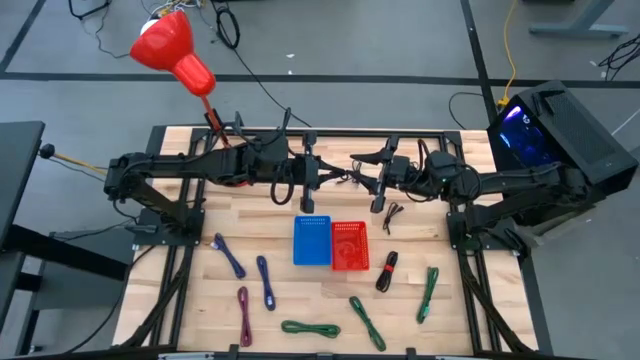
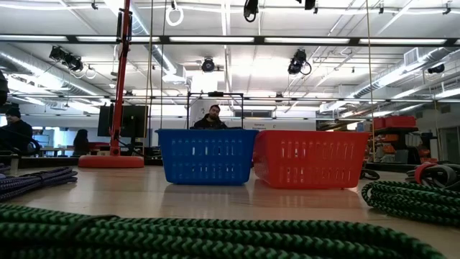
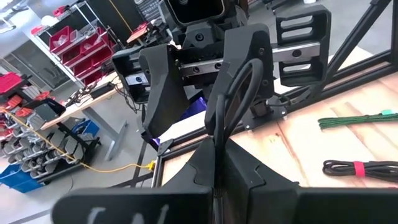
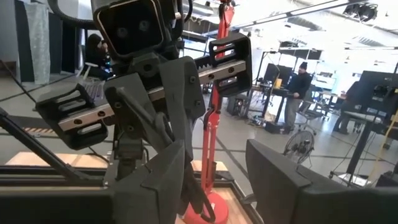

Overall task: Pick & Place USB Port
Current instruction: Put the black charger cable into the red bin

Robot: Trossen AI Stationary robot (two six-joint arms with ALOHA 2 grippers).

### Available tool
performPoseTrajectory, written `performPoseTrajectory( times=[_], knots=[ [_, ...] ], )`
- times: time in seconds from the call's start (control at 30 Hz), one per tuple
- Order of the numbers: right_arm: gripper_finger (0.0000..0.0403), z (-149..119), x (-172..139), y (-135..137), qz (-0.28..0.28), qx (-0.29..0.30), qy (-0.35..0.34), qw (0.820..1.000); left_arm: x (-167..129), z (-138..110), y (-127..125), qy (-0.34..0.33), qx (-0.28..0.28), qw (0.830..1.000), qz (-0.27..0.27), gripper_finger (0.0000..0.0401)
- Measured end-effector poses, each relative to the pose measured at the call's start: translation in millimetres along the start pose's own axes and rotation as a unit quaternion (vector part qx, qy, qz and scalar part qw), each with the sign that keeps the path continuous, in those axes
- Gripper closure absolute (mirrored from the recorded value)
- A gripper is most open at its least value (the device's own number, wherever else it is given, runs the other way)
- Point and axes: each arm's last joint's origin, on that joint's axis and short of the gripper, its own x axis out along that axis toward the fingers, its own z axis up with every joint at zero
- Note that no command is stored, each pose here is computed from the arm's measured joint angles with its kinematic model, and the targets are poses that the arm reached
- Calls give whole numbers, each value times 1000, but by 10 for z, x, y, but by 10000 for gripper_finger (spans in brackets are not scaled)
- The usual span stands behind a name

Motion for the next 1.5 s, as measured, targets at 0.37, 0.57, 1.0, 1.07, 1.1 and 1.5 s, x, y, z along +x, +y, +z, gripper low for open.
performPoseTrajectory(
  times=[0.37,0.57,1.0,1.07,1.1,1.5],
  knots=[
    [225,-23,-1,-4,-12,-11,14,1000,4,-27,29,18,12,1000,22,387],
    [225,-39,-20,-8,-18,-15,31,999,3,-39,35,30,18,999,37,387],
    [225,15,-24,8,16,8,-2,1000,-21,-23,55,8,-16,1000,8,387],
    [225,36,-23,1,14,10,-13,1000,-22,-13,40,6,-16,1000,6,387],
    [225,58,-23,-3,13,12,-25,1000,-19,-9,27,5,-15,1000,3,387],
    [225,-15,113,56,32,10,-47,998,-3,-2,16,-4,-23,1000,-4,388]
  ],
)
